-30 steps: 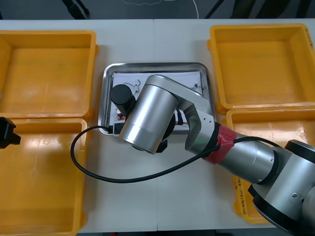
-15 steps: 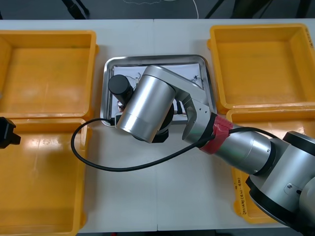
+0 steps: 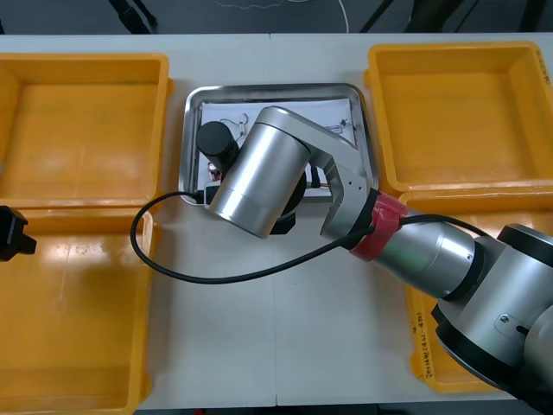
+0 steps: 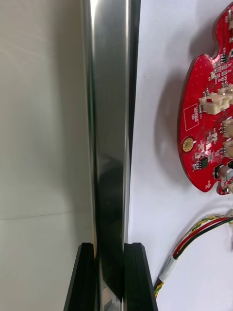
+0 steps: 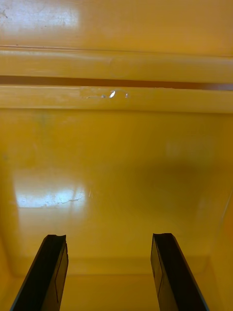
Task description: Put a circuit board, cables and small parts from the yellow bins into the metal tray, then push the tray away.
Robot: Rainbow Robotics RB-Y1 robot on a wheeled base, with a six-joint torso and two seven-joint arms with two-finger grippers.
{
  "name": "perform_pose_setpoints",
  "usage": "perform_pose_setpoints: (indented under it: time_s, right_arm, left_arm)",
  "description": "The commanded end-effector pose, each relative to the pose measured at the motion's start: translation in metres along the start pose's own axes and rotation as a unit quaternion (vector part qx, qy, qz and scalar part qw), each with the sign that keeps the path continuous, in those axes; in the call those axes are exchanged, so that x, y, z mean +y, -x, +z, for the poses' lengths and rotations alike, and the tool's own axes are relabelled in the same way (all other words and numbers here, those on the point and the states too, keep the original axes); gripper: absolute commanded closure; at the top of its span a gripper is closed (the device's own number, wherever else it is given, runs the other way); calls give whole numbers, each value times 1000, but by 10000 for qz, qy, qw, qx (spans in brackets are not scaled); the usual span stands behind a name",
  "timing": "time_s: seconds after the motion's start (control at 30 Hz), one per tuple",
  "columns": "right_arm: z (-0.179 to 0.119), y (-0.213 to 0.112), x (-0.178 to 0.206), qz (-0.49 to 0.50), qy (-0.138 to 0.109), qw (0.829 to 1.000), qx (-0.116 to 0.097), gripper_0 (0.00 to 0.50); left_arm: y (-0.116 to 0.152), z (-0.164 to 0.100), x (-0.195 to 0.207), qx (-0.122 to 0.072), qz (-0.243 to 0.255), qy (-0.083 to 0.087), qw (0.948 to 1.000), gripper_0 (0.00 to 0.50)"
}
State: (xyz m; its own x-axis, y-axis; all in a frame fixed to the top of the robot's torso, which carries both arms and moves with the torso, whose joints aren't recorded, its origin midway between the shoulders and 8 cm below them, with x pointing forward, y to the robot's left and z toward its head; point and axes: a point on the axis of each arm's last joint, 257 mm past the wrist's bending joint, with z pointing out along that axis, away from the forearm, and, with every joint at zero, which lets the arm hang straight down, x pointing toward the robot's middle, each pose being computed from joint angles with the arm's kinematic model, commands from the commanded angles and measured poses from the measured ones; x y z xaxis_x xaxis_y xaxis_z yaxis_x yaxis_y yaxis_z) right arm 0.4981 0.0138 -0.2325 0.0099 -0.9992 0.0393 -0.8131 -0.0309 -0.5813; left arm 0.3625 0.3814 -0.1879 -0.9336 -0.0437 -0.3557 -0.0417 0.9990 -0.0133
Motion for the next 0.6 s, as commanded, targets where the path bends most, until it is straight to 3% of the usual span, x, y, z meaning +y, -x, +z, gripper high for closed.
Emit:
perform_pose_setpoints:
  time_s: [0.03,0.6]
  right_arm:
    - [-16,14,-42,-207,-374,9990,-124,500]
    - [-3,9,-86,-191,-683,9974,-93,500]
  left_arm:
    - [-2,-10,23,0,393,276,9988,0]
    - [-2,-10,23,0,393,276,9988,0]
